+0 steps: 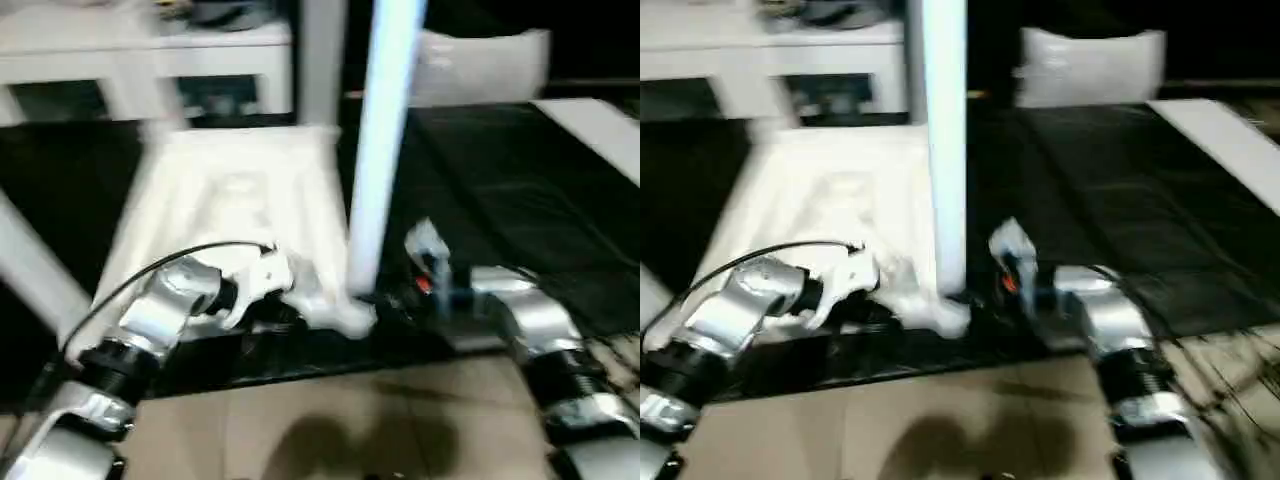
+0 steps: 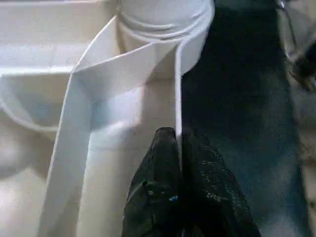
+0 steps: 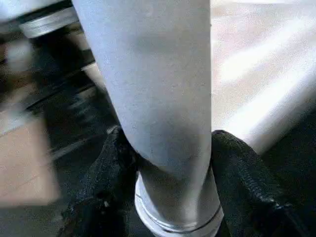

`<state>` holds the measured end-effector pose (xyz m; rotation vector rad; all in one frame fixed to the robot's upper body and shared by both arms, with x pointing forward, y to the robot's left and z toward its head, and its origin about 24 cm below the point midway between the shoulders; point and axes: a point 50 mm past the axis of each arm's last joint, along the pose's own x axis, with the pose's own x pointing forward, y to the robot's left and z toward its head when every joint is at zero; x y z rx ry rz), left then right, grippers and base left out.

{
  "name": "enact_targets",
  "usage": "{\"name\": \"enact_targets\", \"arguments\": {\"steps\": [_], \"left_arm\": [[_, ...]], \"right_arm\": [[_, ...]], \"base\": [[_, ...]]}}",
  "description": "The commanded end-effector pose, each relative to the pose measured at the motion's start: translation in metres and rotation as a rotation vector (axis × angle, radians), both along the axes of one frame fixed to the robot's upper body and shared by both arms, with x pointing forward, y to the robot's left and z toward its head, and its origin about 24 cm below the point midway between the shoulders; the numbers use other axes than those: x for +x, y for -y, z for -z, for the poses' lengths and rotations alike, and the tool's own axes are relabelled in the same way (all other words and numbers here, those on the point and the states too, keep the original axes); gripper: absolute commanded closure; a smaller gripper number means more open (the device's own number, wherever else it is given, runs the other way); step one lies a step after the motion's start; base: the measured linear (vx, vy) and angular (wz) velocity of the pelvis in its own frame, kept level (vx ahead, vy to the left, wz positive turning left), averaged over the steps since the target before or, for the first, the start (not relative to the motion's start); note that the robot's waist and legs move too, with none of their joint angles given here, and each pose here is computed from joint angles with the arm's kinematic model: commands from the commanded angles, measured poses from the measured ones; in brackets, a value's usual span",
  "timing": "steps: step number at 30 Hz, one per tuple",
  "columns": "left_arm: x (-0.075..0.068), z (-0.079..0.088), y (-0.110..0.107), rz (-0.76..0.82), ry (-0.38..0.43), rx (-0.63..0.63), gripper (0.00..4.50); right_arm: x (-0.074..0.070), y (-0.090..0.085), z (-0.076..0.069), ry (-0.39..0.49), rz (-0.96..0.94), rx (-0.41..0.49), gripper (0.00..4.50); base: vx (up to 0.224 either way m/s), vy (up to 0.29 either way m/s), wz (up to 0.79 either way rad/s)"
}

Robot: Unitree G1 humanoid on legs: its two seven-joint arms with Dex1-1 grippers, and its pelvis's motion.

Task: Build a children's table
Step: Rotate leg to tighten

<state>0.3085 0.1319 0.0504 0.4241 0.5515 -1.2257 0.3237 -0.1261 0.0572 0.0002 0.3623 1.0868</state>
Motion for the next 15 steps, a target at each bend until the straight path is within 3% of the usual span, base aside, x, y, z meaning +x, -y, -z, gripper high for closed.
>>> {"name": "enact_targets", "arguments": {"steps": [1,4,6,8,15], "left_arm": [[-0.005,-0.011,0.034,0.089,0.028,-0.107,4.50],[0.000,-0.012,0.045,0.006,0.069,-0.118,4.50],[0.004,-0.013,0.052,-0.035,0.096,-0.117,4.50],[0.006,-0.015,0.057,-0.057,0.119,-0.119,4.50],[0.010,-0.012,0.049,-0.060,0.144,-0.073,4.50]], "right_arm": [[0.007,-0.019,0.000,-0.013,0.068,-0.016,2.57],[0.013,-0.031,0.004,-0.030,0.214,-0.010,2.57],[0.014,-0.037,0.005,0.010,0.260,-0.012,2.57],[0.015,-0.040,0.004,0.034,0.286,0.014,2.01],[0.010,-0.029,-0.002,0.092,0.254,0.057,1.44]], "base": [[0.000,0.000,0.00],[0.000,0.000,0.00],[0.000,0.000,0.00],[0.000,0.000,0.00],[0.000,0.000,0.00]]}}
